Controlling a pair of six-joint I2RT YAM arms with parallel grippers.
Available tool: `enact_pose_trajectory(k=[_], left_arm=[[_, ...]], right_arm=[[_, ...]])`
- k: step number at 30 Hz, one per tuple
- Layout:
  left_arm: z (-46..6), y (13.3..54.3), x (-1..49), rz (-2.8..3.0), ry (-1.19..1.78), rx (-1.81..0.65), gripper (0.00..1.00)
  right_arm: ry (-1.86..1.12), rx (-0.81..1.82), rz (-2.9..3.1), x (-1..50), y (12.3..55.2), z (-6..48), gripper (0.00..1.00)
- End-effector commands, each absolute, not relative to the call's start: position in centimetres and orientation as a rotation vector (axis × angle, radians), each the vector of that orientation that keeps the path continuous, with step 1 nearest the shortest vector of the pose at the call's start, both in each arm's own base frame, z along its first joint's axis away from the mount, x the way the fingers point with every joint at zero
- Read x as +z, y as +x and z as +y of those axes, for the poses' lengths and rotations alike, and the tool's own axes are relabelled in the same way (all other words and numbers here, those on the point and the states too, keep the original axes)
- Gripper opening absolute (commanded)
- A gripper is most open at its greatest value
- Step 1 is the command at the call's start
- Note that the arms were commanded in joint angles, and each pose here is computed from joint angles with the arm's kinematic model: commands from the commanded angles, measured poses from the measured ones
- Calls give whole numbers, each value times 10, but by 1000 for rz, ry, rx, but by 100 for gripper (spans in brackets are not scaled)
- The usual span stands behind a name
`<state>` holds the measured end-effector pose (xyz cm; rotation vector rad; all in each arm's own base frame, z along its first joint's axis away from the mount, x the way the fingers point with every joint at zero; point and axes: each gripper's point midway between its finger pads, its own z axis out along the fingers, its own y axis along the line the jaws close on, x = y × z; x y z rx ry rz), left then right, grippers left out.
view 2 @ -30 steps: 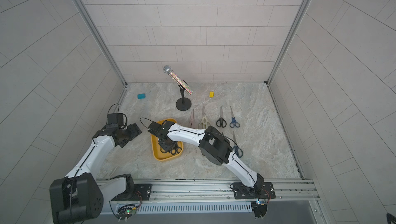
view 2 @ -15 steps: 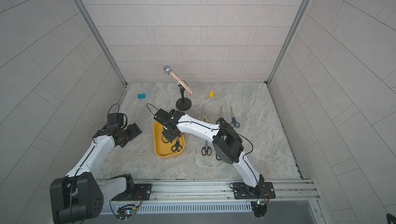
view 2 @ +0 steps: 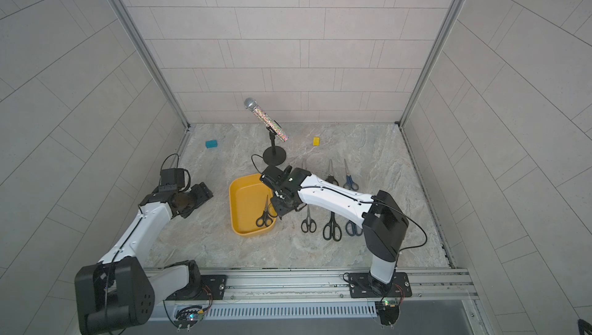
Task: Take the scissors out of the storage box
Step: Place the scissors at the center of the board.
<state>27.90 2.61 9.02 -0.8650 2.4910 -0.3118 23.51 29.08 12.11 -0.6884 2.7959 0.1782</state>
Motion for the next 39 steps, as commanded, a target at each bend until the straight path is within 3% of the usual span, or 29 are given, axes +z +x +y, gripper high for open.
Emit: enact_pose_trajectory(k=[1, 10, 36, 39], left_arm=[[21, 281, 92, 2487, -836, -333, 81], [20, 281, 91, 2490, -831, -333, 81], [23, 280, 91, 2491, -825, -308, 81], [23, 280, 91, 2491, -824, -309, 81]], right_arm=[[-511, 137, 2882, 117, 213, 260, 0], [-479, 198, 3078, 74, 172, 248, 0], [-651, 126, 3214, 21, 160, 273, 0], [-665, 130, 3199, 22, 162, 276, 8]])
